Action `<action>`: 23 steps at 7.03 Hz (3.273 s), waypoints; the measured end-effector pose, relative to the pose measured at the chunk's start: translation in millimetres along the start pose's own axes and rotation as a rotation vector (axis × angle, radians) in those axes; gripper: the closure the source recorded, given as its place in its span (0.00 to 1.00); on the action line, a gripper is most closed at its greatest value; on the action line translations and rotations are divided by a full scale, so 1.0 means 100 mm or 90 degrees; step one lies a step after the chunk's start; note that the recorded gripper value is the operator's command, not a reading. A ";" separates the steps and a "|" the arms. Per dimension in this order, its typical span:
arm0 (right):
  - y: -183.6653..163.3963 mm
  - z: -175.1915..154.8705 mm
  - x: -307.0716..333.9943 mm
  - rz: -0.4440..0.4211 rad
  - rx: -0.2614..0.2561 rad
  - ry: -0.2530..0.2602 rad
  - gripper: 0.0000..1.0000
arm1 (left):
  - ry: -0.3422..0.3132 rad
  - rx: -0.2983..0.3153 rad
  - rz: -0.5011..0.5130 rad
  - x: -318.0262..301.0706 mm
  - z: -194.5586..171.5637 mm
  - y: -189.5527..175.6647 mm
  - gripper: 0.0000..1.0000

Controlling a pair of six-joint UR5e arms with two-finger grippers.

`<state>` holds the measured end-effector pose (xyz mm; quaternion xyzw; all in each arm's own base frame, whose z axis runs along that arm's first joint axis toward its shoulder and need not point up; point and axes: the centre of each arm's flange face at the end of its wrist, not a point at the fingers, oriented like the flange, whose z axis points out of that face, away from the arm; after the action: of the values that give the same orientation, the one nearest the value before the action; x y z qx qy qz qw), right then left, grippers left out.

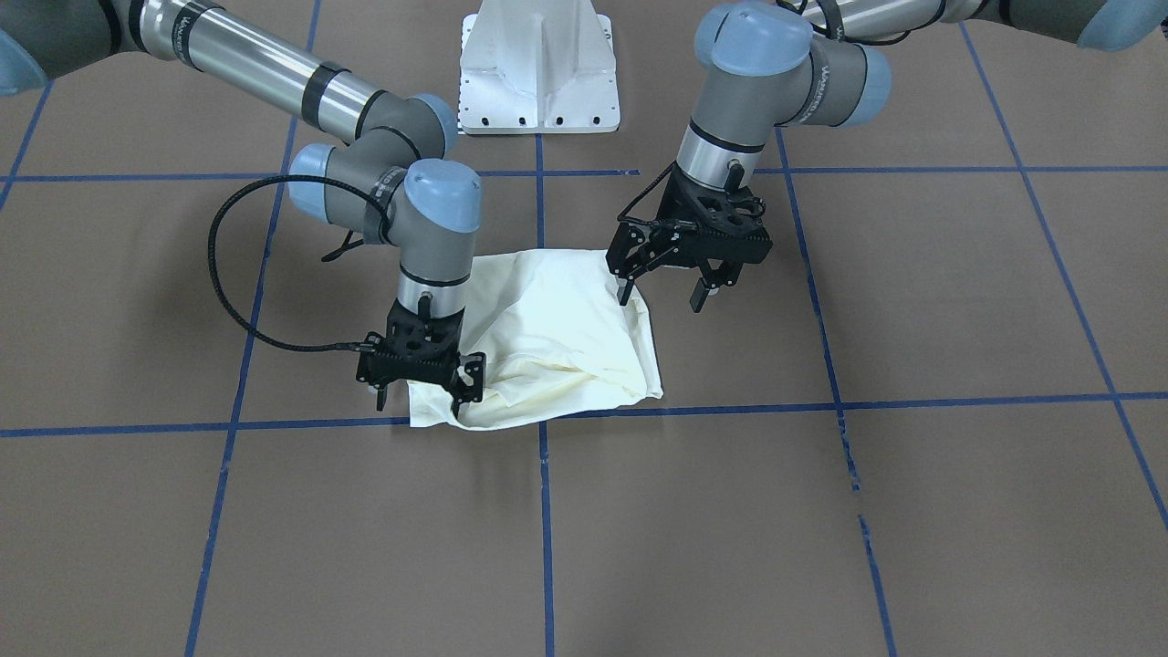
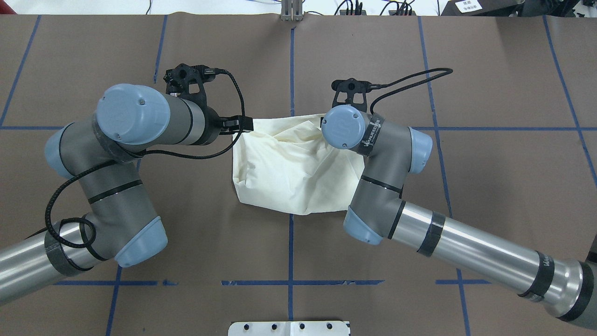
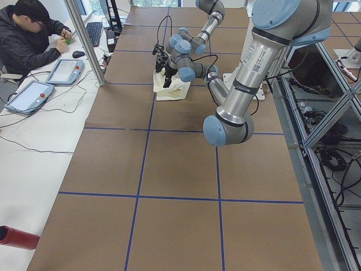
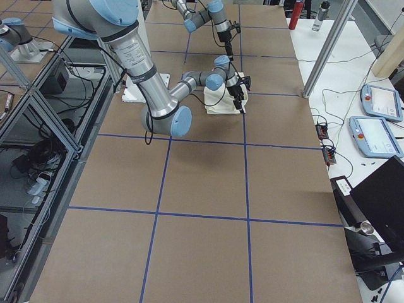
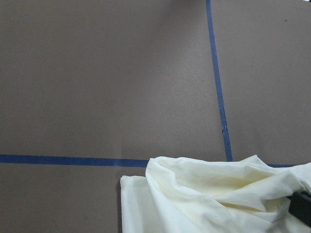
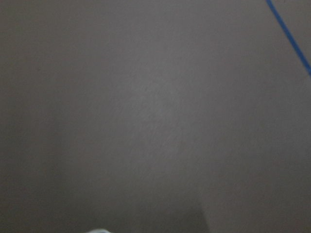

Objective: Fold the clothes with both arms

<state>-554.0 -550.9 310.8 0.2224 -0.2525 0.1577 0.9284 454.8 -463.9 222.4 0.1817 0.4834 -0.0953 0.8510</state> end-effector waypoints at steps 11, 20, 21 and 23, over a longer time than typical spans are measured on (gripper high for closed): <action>-0.53 -0.58 -0.32 0.098 -0.118 -0.145 0.09 | 0.062 -0.011 -0.012 -0.13 0.14 0.36 0.00; -0.59 -0.58 -0.17 0.093 -0.111 -0.150 0.08 | 0.167 -0.028 -0.046 -0.02 0.43 1.35 0.50; -0.59 -0.58 -0.17 0.093 -0.110 -0.150 0.08 | 0.164 -0.031 -0.051 -0.04 0.44 1.40 0.59; -0.59 -0.57 -0.15 0.093 -0.110 -0.149 0.08 | 0.157 -0.041 -0.057 -0.10 0.47 1.53 0.70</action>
<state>-520.0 -575.7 238.5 0.1399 -0.3867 0.1754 0.8945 538.0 -343.2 286.1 0.1426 0.5951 -0.0948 0.7852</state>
